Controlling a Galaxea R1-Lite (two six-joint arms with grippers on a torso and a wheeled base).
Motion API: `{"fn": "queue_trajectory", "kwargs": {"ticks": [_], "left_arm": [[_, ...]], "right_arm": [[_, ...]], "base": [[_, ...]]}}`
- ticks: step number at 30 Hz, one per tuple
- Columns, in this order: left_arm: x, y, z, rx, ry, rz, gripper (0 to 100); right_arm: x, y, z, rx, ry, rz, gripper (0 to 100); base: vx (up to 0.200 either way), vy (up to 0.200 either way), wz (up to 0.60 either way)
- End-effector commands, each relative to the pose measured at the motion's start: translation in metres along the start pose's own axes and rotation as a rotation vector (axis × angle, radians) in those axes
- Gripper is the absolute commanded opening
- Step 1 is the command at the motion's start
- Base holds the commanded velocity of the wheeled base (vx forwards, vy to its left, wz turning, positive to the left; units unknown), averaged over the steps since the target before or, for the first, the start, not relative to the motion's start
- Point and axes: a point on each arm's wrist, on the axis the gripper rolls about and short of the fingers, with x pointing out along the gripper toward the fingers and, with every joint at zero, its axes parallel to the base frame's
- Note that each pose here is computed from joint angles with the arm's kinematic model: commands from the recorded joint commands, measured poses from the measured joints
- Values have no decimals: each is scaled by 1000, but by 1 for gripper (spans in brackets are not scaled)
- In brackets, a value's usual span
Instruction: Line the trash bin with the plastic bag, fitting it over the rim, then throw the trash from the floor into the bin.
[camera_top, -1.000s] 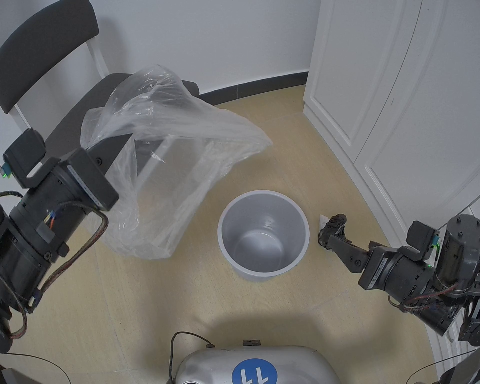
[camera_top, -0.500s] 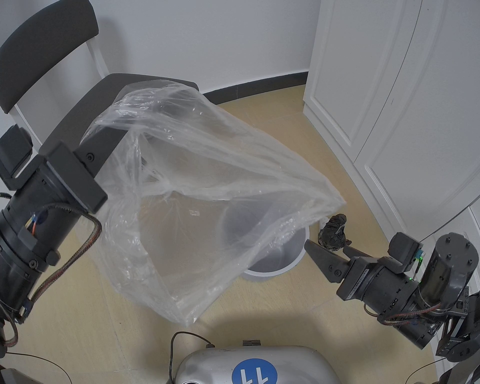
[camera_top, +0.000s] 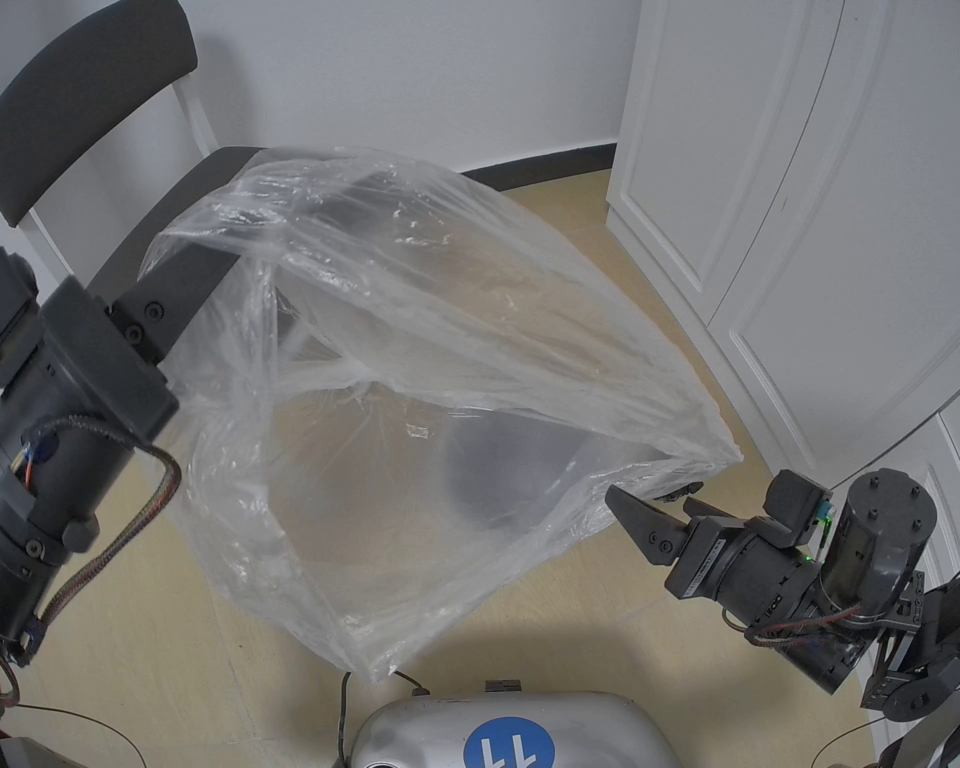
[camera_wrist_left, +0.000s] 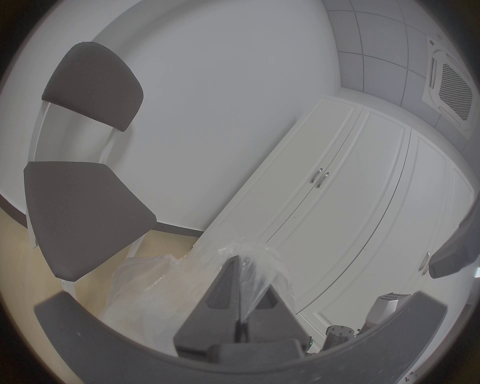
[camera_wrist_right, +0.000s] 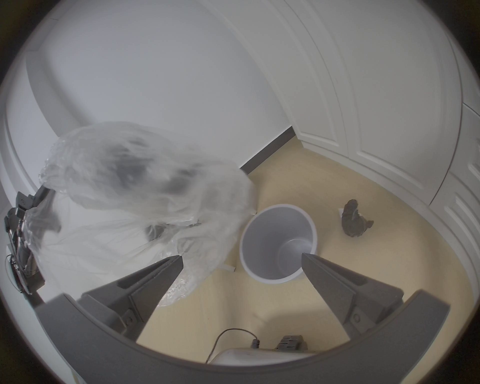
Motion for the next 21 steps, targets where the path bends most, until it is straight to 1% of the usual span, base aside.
{"fn": "queue_trajectory", "kwargs": {"ticks": [1,4,6,7,8,11,13,14,17,21], "left_arm": [[-2,0,2,-4,-6,-1,0],[-3,-1,2,-20,-6,-10,0],[-4,-3,2,-27,-1,-19,0],[-4,-3,2,-27,-1,-19,0],[-3,-3,1,-28,1,-18,0],[-2,-3,-1,-28,8,-16,0],[-2,-3,-2,-27,11,-15,0],[-1,-2,-2,-28,13,-14,0],[-1,-3,-3,-34,15,-15,0],[-1,-3,-3,-38,15,-16,0]], "right_arm": [[5,-18,14,-21,-47,-71,100],[9,-30,27,-12,-81,-93,100],[10,-37,38,6,-103,-84,100],[10,-37,38,6,-103,-84,100],[8,-38,39,10,-93,-64,100],[4,-28,28,7,-50,-22,100],[-6,-9,11,-6,18,62,100],[-9,-3,4,-14,40,78,100],[-15,6,-9,-32,76,94,100],[-16,7,-12,-40,90,94,100]], "base": [[0,0,0],[0,0,0],[0,0,0],[0,0,0],[0,0,0],[0,0,0],[0,0,0],[0,0,0],[0,0,0],[0,0,0]]}}
